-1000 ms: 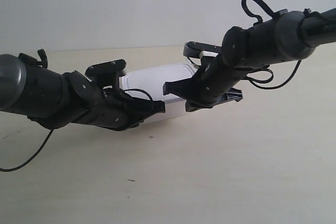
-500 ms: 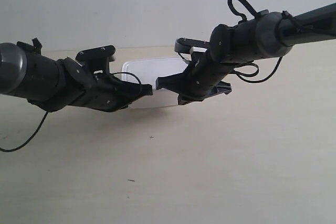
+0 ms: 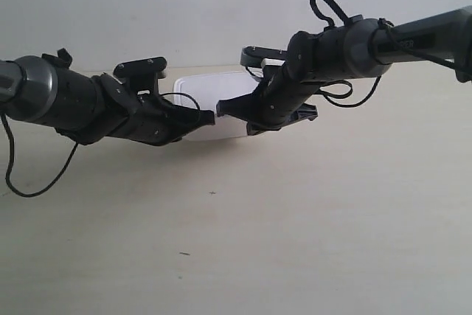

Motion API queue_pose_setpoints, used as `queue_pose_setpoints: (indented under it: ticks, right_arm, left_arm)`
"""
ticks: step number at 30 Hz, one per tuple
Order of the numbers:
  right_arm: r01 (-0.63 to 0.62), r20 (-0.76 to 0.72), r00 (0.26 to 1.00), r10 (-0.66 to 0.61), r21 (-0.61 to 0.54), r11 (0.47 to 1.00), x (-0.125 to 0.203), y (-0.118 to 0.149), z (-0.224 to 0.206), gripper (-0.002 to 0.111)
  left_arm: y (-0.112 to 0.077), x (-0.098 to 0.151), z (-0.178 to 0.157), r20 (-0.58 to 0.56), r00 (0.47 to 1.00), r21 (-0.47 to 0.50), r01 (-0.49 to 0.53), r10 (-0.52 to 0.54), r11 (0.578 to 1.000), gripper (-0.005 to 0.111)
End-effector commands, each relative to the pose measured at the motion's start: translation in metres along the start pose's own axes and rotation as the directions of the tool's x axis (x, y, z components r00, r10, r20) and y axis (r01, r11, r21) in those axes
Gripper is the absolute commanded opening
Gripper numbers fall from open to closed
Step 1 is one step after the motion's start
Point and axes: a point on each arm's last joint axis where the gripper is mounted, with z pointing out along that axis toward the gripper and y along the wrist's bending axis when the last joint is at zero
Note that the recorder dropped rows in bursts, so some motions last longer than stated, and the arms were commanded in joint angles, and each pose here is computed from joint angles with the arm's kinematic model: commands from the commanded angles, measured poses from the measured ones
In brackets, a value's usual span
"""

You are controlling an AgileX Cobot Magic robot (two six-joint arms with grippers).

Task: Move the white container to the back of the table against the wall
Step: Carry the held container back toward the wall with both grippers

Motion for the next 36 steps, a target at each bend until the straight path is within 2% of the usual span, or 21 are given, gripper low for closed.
queue_pose_setpoints:
  ticks: [1, 6, 14, 26, 36]
  right_arm:
    - [0.008, 0.04, 0.999, -0.008, 0.007, 1.0, -0.013, -0.007, -0.004, 0.0]
    - [0.02, 0.076, 0.997, -0.02, 0.005, 1.0, -0.023, -0.01, -0.009, 0.0]
    - [-0.009, 0.086, 0.996, 0.007, 0.022, 1.0, -0.033, -0.027, -0.003, 0.0]
    - [0.005, 0.126, 0.992, -0.008, 0.024, 1.0, -0.044, -0.028, 0.006, 0.0]
    - [0.043, 0.155, 0.987, -0.05, 0.051, 0.998, -0.047, -0.032, 0.018, 0.0]
  left_arm:
    - [-0.002, -0.009, 0.011, 0.008, 1.0, 0.015, -0.005, 0.004, 1.0, 0.0]
    - [-0.005, -0.017, 0.019, 0.034, 0.998, 0.022, -0.052, 0.051, 0.998, 0.0]
    - [-0.007, -0.023, 0.031, 0.047, 0.996, 0.027, -0.072, 0.071, 0.997, 0.0]
    - [0.004, -0.045, 0.042, 0.077, 0.996, 0.04, -0.044, 0.041, 0.998, 0.0]
    - [0.002, -0.049, 0.058, 0.067, 0.996, 0.063, -0.065, 0.06, 0.996, 0.0]
